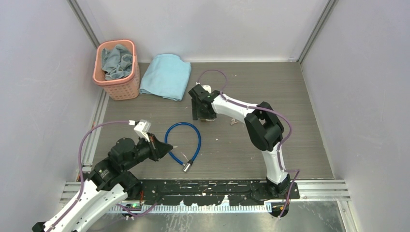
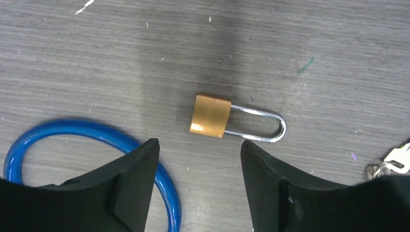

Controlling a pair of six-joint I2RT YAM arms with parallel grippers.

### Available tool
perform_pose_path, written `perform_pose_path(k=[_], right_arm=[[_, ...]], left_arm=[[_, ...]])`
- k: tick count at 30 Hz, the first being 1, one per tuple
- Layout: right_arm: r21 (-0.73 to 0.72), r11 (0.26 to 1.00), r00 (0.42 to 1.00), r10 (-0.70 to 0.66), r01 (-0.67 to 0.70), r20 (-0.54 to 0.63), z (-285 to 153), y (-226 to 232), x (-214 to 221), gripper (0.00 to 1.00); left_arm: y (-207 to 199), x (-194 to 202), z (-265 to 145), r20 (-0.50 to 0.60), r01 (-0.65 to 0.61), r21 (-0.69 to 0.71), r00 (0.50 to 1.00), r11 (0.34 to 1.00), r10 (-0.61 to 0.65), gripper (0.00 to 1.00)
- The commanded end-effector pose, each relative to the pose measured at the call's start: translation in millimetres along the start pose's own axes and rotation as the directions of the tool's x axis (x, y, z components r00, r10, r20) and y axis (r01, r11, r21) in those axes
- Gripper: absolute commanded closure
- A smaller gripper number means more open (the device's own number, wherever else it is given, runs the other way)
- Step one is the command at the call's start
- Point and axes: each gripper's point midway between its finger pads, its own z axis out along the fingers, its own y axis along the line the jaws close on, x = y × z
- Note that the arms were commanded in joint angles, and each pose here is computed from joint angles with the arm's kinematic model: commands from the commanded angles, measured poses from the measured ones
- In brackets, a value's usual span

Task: Unlock with the key

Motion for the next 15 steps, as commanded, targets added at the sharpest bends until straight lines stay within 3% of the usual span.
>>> perform_pose_path(k=[1,9,15], right_arm=[[0.001,1.000,1.000,-0.013,0.013,0.025,2.9,4.8,-19.4,0.35],[0.059,0.997,0.998,-0.055,0.054,0.008,19.4,-5.7,-13.6,0.52],[-0.006,0.992,0.992,-0.124,0.124,-0.035,14.1,-2.1,-0.4,0.74]], left_arm=[[-7.2,-15.9,-8.3,0.065,-0.005,0.016,0.998,1.000,0.004,1.00],[-6.9,-14.8,-8.5,0.063,0.001,0.016,0.998,1.000,-0.002,1.00],[-7.1,-14.1,-5.0,0.053,-0.007,0.017,0.999,1.000,0.007,1.00]])
